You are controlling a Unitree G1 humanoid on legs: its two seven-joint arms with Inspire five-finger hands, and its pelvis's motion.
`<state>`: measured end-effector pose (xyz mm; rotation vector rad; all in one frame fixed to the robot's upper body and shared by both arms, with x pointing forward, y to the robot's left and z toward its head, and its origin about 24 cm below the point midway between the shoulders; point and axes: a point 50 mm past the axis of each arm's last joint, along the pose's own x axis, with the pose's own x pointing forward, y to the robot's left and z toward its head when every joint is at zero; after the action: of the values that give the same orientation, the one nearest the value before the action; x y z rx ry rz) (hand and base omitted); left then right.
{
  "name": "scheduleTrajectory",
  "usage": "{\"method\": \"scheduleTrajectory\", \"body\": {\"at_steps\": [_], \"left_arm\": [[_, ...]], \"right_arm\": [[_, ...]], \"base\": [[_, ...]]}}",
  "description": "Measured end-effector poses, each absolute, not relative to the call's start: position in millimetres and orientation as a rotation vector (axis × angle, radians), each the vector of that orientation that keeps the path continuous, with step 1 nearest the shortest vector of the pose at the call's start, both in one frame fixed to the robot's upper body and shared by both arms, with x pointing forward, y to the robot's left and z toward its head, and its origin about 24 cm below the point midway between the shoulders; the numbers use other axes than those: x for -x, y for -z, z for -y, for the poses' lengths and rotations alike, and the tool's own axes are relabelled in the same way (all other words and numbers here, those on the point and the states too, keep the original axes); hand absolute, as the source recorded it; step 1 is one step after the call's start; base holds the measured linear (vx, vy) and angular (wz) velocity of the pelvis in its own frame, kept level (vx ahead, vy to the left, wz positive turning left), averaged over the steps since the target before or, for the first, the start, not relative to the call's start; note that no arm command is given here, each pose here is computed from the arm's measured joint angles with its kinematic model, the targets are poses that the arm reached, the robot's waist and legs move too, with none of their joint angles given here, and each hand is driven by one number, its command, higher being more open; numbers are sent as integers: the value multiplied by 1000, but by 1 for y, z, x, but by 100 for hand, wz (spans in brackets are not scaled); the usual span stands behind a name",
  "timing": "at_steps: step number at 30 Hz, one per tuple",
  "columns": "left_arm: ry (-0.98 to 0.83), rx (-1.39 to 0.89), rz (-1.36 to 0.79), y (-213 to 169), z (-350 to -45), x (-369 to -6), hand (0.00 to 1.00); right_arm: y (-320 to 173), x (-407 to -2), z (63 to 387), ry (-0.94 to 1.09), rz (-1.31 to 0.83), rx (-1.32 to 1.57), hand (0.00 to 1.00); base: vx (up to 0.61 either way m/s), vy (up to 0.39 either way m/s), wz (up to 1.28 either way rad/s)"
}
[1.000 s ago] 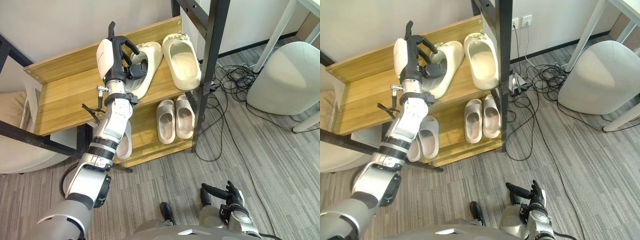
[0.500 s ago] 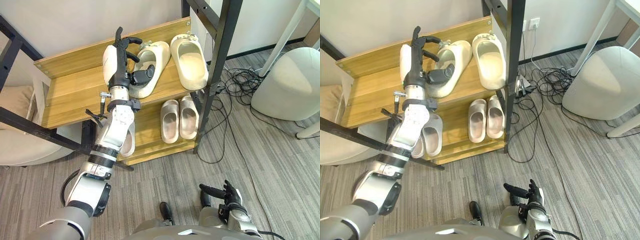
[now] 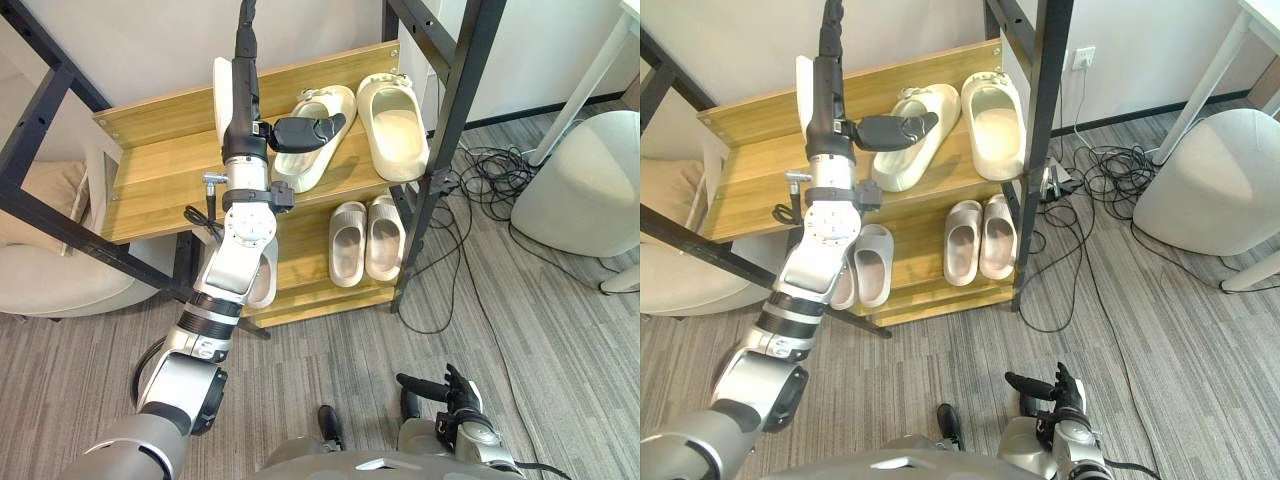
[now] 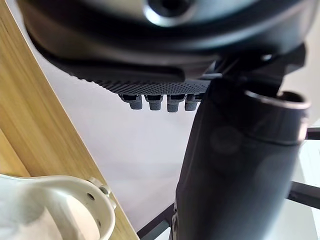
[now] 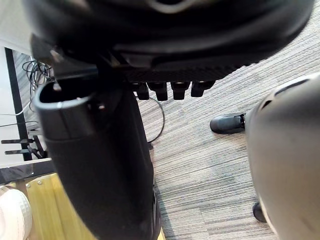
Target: Organize the slippers on the shoe rack
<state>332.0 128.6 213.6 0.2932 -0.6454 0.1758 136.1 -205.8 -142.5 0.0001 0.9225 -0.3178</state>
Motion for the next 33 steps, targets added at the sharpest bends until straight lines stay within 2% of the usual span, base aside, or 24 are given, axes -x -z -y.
{"method": "scheduleTrajectory", "body": {"at_steps": [5,12,18,26,33], "left_arm": [[-145,-215,596,-202,-125,-330,100],[-135,-68,385,-149,-142,-320,100],[-133,48,276,-124,-150,-312,100],[-69,254,213,-114,-150,-308,100],[83,383,181,-110,-126,-305,100]], "right_arm": [[146,-132,203,304,-954,9,100],[147,-130,199,262,-968,42,100],[148,-130,195,240,-980,52,100],[149,-129,191,221,-997,59,100],[150,-128,189,207,-1006,64,100]], "base": [[-7,8,8],[-39,-2,10],[-30,-6,5],[-5,1,0],[-25,1,1]]}}
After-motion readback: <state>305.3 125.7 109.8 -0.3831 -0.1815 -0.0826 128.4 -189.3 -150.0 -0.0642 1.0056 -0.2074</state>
